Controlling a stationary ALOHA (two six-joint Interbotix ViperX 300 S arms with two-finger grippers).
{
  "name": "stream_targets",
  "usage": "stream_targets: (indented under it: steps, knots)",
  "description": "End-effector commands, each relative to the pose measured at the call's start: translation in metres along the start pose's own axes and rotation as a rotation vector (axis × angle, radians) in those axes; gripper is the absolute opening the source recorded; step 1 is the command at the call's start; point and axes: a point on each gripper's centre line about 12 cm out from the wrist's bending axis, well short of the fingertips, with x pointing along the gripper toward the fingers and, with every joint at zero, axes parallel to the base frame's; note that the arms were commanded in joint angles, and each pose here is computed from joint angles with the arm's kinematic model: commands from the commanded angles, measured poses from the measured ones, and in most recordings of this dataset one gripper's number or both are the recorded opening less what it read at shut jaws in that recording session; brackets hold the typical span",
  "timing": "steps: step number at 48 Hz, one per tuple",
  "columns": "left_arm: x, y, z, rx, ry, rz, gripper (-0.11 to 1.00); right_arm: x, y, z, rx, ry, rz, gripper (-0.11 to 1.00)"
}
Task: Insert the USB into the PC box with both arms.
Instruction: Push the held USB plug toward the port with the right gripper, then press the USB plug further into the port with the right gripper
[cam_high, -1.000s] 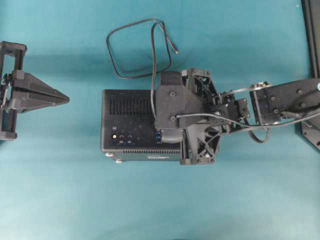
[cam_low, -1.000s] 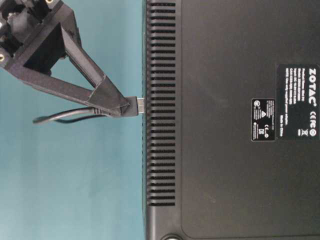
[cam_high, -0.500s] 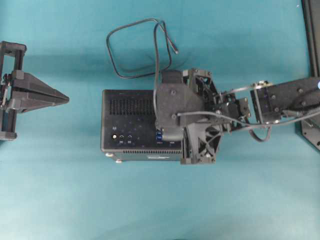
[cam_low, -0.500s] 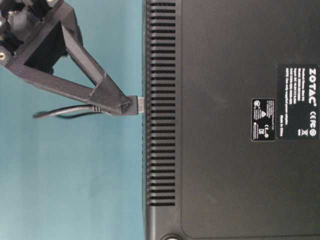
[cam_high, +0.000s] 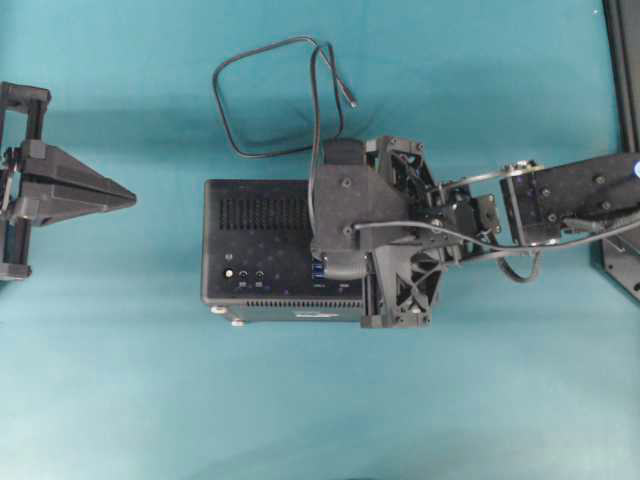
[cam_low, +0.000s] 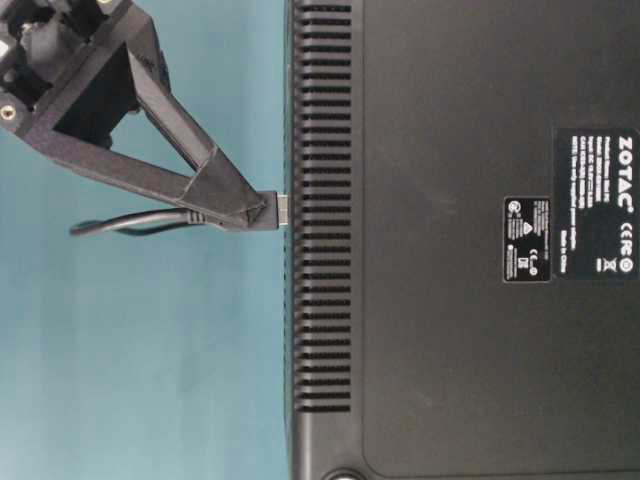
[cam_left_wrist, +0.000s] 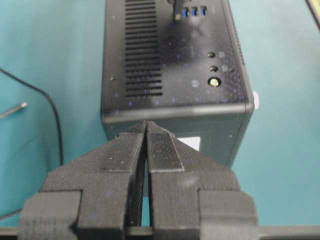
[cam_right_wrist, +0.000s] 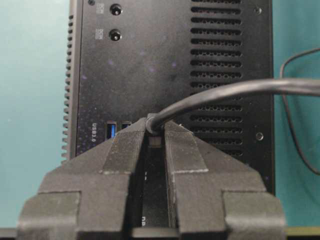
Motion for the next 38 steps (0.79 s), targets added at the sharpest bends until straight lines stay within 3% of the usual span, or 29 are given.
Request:
stream_targets:
  steps: [1, 20, 38]
  knots:
    - [-0.0012, 0.0003, 0.0067, 0.002, -0.023, 0.001, 0.00, 0.0005, 0.0154, -0.0043, -0.003, 0.015, 0.034, 0.08]
    - [-0.0012, 0.0003, 0.0067, 0.000, -0.023, 0.001, 0.00, 0.0012, 0.0103, -0.0035, 0.000, 0.013, 0.024, 0.14]
    - [-0.0019, 0.0004, 0.0081, 0.002, -0.028, 0.002, 0.00, -0.0018, 0.0105, -0.0009, -0.002, 0.005, 0.023, 0.61]
